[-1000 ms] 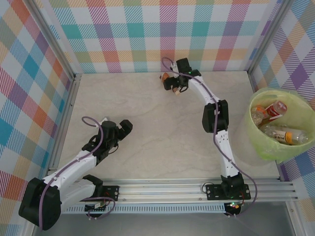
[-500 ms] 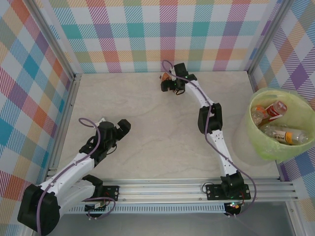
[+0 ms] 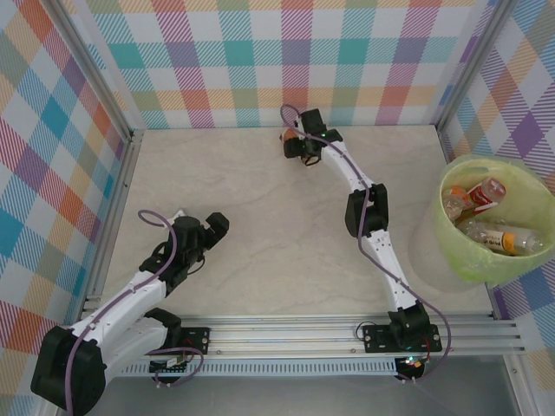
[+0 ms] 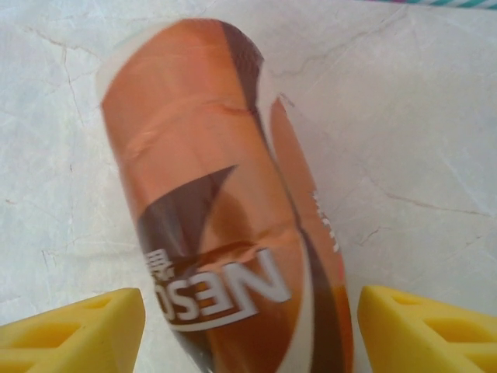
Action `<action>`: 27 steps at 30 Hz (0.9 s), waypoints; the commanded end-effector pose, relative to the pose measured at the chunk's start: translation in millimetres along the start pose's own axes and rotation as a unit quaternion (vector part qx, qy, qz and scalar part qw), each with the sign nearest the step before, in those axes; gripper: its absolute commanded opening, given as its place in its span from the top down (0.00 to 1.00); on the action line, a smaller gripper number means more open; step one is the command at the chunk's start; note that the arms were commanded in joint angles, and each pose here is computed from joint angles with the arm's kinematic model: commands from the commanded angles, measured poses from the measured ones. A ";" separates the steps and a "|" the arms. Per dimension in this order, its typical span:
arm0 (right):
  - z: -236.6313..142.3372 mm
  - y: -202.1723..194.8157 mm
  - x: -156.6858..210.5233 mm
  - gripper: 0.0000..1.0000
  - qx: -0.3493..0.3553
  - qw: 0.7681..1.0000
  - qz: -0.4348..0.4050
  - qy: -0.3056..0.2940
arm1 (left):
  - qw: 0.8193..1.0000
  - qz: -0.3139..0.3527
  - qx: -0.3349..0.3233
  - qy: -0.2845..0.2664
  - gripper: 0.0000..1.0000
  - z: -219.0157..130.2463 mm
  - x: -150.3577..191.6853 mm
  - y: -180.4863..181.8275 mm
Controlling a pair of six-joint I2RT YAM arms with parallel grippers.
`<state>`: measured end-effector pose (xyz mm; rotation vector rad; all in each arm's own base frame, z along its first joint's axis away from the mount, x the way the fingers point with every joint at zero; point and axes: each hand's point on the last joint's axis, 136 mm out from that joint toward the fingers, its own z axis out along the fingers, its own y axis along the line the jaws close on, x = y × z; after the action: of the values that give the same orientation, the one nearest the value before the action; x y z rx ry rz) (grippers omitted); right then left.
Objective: Put the plastic bottles in the bin
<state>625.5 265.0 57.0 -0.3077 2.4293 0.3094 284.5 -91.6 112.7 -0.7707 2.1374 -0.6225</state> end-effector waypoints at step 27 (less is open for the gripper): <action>-86.1 12.3 106.3 0.32 0.007 0.993 -0.004 0.120 | 0.999 -0.022 0.007 -0.028 0.00 -20.3 -0.6 22.4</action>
<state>487.5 223.7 67.3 -0.3632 2.6569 0.2020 263.4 -79.4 115.4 -0.7820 2.0742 -0.6505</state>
